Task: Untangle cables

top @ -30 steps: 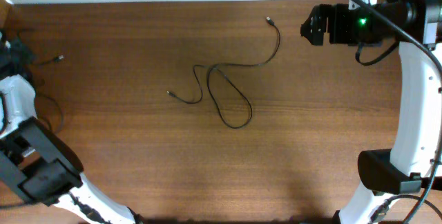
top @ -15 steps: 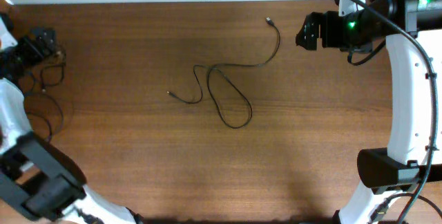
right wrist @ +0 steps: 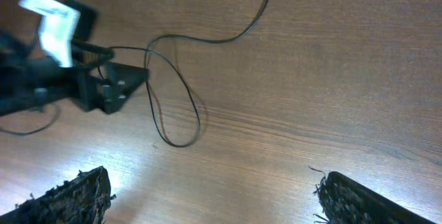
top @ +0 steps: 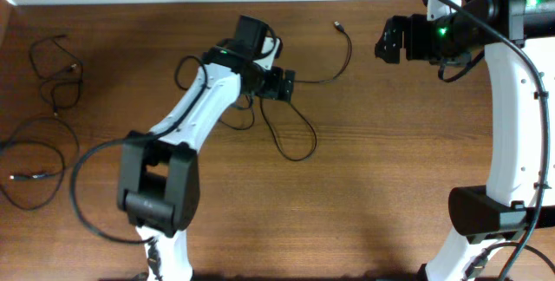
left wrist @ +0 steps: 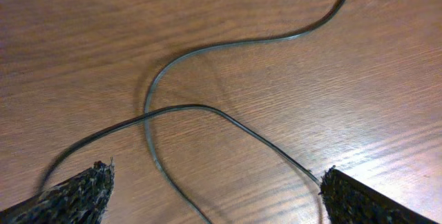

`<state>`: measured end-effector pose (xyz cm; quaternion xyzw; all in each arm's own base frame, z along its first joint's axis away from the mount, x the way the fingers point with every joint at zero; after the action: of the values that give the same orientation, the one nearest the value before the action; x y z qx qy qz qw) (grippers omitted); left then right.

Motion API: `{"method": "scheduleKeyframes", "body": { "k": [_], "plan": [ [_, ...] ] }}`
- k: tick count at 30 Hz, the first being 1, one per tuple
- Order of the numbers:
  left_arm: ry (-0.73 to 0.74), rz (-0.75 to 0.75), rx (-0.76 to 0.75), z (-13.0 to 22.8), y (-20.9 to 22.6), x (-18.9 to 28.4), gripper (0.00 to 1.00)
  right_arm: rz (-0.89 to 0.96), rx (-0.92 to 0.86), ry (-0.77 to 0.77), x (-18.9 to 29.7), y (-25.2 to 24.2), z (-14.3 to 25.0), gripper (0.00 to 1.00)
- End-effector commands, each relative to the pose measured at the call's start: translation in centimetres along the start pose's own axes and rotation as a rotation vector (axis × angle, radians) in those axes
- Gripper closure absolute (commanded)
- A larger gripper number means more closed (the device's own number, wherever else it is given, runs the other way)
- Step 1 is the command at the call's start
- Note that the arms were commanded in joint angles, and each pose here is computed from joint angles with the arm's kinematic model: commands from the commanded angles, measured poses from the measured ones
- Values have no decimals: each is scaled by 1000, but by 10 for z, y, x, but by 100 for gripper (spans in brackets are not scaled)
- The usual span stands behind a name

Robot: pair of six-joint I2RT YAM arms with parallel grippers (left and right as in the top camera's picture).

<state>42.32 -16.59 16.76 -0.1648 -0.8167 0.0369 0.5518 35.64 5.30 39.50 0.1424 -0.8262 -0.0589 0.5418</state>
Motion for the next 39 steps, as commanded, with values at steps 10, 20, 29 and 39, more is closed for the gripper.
{"method": "scheduleKeyframes", "body": {
  "k": [10, 20, 29, 39],
  "plan": [
    [26, -198, 15, 9, 26, -71, 0, -15, -7, 85, -42, -8, -11, 1],
    [149, -184, -39, 32, 31, -104, 41, -8, -8, 89, -42, -9, -10, 1],
    [175, -2, -320, 31, -8, -112, 100, -7, -9, 91, -42, -9, -10, 1],
    [-319, -246, -214, -129, 53, 154, 100, -8, 11, 112, -41, -9, -7, 1]
  ]
}}
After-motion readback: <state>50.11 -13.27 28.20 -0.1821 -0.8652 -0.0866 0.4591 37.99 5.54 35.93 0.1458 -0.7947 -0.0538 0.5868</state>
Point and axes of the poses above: each gripper's point midway between its finger pads, its own x axis back along the fingers, its own y axis along the line the jaws close on, z = x × y, the point moved 9 cm from there along x, back along the fingers, and after that the axes turned 4 degrees about x, right-handed, at the moved point
